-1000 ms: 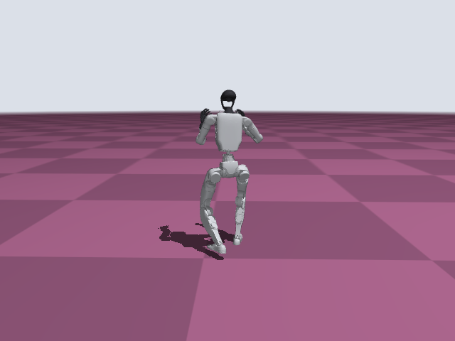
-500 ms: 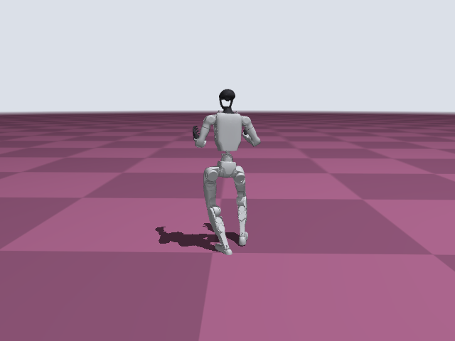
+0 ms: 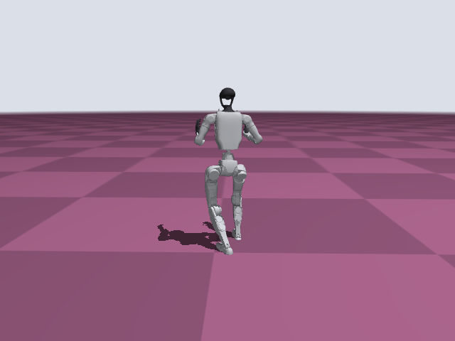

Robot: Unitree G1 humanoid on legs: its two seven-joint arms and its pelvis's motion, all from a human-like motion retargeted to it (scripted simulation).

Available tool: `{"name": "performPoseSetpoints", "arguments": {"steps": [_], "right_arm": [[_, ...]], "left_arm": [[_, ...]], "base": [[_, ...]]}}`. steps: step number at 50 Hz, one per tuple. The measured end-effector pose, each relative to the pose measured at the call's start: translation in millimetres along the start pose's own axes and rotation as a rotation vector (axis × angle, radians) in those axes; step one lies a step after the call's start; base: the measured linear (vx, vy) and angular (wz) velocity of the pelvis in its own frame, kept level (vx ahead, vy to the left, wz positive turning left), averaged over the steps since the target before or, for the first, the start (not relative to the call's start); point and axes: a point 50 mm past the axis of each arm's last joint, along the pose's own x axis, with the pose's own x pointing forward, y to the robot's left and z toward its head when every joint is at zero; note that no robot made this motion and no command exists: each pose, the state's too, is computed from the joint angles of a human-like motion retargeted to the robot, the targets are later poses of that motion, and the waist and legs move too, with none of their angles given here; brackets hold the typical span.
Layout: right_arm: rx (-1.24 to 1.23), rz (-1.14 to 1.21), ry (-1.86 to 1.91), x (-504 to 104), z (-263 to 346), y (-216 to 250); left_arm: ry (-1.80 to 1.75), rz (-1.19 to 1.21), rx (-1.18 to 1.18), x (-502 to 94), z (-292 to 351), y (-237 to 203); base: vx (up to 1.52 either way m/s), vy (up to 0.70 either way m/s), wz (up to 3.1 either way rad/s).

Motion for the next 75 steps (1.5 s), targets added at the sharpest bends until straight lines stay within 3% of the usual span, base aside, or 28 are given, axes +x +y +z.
{"name": "performPoseSetpoints", "arguments": {"steps": [20,45,75], "right_arm": [[0.253,0.043,0.118,-9,-6,22],[0.16,0.213,0.255,-40,-22,28],[0.162,0.182,0.41,-63,-41,31]], "left_arm": [[0.094,-0.03,0.064,-13,-18,-10],[0.208,-0.135,0.184,-43,-32,-5],[0.21,-0.148,-0.094,-39,-26,-34]], "base": [[0.17,-0.1,-0.25],[0.03,0.0,-0.06],[0.11,-0.03,-0.09]]}}
